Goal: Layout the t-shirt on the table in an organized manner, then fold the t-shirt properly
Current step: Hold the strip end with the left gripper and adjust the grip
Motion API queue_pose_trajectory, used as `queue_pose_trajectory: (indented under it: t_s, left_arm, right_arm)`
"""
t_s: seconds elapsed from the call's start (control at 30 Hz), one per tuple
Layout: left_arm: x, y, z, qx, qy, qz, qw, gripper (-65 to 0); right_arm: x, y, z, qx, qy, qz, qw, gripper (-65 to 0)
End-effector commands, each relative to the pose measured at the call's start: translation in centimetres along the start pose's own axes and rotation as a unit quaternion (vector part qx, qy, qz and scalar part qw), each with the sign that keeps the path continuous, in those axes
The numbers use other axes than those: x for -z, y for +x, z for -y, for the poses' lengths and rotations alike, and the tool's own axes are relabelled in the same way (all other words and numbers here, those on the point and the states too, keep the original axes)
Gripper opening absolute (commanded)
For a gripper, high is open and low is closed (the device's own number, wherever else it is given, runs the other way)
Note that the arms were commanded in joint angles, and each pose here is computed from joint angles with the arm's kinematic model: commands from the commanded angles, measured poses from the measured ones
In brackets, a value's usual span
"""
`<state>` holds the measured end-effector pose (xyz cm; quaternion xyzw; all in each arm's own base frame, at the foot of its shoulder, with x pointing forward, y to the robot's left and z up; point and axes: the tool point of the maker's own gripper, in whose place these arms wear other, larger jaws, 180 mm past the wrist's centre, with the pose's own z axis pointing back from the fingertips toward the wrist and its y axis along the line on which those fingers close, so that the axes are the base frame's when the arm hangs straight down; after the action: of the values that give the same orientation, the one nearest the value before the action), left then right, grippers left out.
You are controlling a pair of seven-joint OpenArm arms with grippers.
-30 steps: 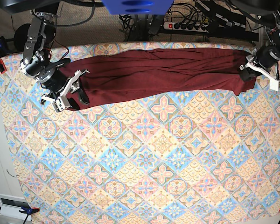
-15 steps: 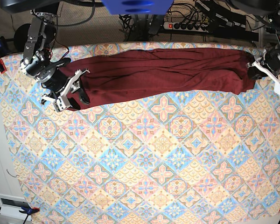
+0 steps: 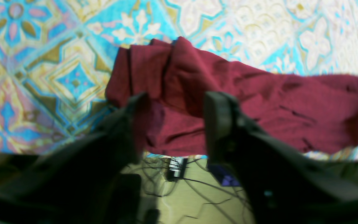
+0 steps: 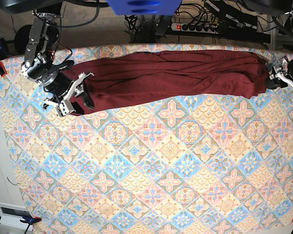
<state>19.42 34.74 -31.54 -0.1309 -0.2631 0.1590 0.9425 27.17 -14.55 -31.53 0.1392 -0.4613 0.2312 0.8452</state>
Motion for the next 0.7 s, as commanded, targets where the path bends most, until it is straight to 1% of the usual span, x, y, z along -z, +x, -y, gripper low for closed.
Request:
queue_pose_trajectory:
  t_s: [0.0, 0.1, 0.17, 0.2, 0.3, 0.37, 0.43, 0.53, 0.57, 0.67]
  left_arm:
    - [-0.5, 1.5, 0.0, 0.01, -0.004, 0.018, 1.0, -30.4]
    - [0.0, 1.8, -0.9, -0.007, -0.006, 0.019, 1.0, -18.5]
    - [0.4, 2.1, -1.5, -0.02, -0.008, 0.021, 1.0, -13.5]
    - [0.7, 2.1, -1.8, -0.031, -0.009, 0.021, 0.999, -12.0]
    - [1.8, 2.0, -2.6, -0.061, -0.017, 0.012, 0.998, -11.0]
    - [3.5, 0.9, -2.4, -0.07, -0.025, -0.017, 0.997, -11.0]
    - [4.5, 0.3, -2.2, -0.074, -0.029, -0.035, 0.996, -11.0]
    - [5.1, -0.2, -2.7, -0.079, -0.019, -0.045, 0.996, -11.0]
    - [5.4, 0.0, -2.5, -0.078, -0.02, -0.043, 0.996, -11.0]
    - [6.8, -0.7, -1.2, -0.072, -0.027, -0.056, 0.995, -11.0]
  right_arm:
    - [-0.3, 1.4, 0.2, -0.009, 0.0, 0.024, 0.9997, -42.9]
    - [-0.3, 1.4, 0.2, -0.009, 0.0, 0.024, 0.9997, -42.9]
    - [-0.3, 1.4, 0.2, -0.009, 0.0, 0.024, 0.9997, -42.9]
    - [-0.3, 1.4, 0.2, -0.009, 0.0, 0.024, 0.9997, -42.9]
    - [-0.3, 1.4, 0.2, -0.009, 0.0, 0.024, 0.9997, -42.9]
    - [-0.3, 1.4, 0.2, -0.009, 0.0, 0.024, 0.9997, -42.9]
    - [-0.3, 1.4, 0.2, -0.009, 0.0, 0.024, 0.9997, -42.9]
    - [-0.3, 1.4, 0.2, -0.009, 0.0, 0.024, 0.9997, -42.9]
    - [-0.3, 1.4, 0.2, -0.009, 0.0, 0.024, 0.9997, -42.9]
    - [-0.3, 1.5, 0.3, -0.009, -0.001, 0.025, 0.9996, -42.9]
